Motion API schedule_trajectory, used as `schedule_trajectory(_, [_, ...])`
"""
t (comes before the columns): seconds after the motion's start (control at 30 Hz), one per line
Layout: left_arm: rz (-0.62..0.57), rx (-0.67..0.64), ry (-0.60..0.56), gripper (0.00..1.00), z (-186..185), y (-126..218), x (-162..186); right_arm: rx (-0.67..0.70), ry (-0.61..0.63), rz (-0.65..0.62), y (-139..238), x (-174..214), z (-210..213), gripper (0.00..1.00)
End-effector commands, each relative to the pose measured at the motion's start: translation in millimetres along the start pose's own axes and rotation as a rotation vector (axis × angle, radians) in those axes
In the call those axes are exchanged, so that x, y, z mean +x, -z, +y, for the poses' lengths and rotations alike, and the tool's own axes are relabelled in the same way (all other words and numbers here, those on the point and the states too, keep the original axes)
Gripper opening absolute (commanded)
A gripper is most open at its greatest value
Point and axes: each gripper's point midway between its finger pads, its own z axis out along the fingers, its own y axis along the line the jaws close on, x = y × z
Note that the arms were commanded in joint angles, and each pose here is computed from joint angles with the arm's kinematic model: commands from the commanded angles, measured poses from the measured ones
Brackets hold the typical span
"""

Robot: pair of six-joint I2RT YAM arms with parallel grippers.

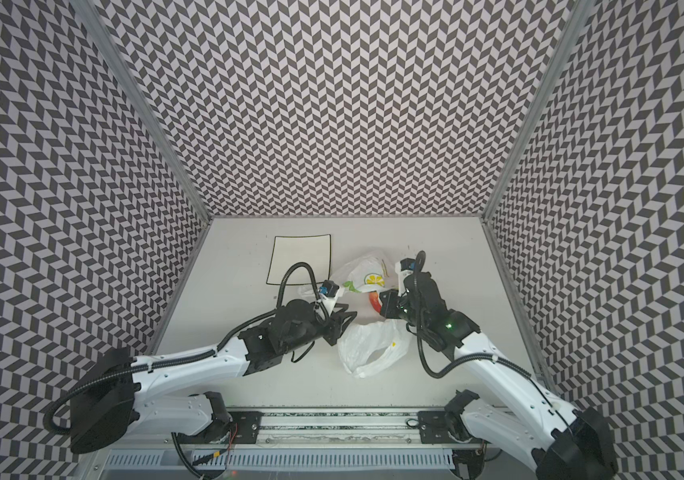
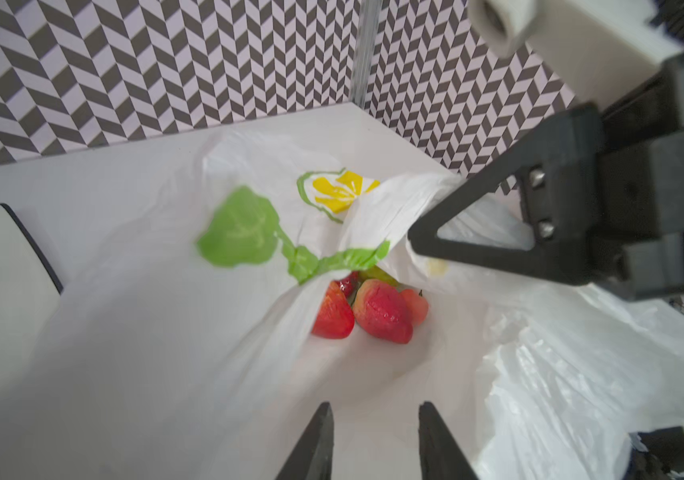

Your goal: Take the fake fruits out of the plastic bag

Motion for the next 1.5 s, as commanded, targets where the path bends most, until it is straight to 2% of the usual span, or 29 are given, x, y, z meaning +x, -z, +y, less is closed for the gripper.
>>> schedule_trajectory(0.0, [-0.036,-0.020,0.003,0.34,-0.8,-23.3,-14.1,-0.115,-0.044,-0.076,12.3,-29.4,34.1,0.00])
schedule_trajectory(0.23, [0.039,-0.037,-0.081,0.34,1.4,-46.8,27.3,-0.190,-0.096,-0.132,23.7,-55.6,58.8,0.00])
schedule_trajectory(0.37, [0.098,-0.059,-0.148,0.36,3.6,-55.6,58.3,-0.214,-0.085,-0.152,28.6,-65.4,68.2,0.00])
schedule_trajectory(0.57, [0.140,-0.106,-0.175,0.38,17.7,-61.6,82.3,-0.198,0.010,-0.134,25.4,-45.0,54.7,0.00])
schedule_trajectory(0.73, [0.071,-0.119,-0.076,0.46,33.9,-58.9,59.8,-0.184,0.067,-0.122,22.7,-17.5,33.9,0.01])
schedule_trajectory(0.87, [0.031,-0.085,-0.030,0.54,28.0,-69.5,39.4,-0.188,0.065,-0.082,16.6,3.5,23.0,0.01])
schedule_trajectory(1.03, [0.058,-0.075,0.023,0.61,23.2,-93.3,36.9,-0.199,0.059,-0.067,13.6,4.0,26.3,0.01])
schedule_trajectory(1.2, [0.106,-0.111,0.126,0.69,29.2,-116.5,35.2,-0.235,0.067,-0.060,13.6,-0.4,39.1,0.01])
schedule_trajectory(1.37, [0.171,-0.161,0.233,0.69,40.2,-134.8,42.3,-0.272,0.063,-0.074,18.3,-4.2,54.0,0.01])
schedule_trajectory(1.47, [0.209,-0.196,0.257,0.71,45.3,-143.6,47.7,-0.291,0.058,-0.085,21.4,-6.9,61.8,0.01])
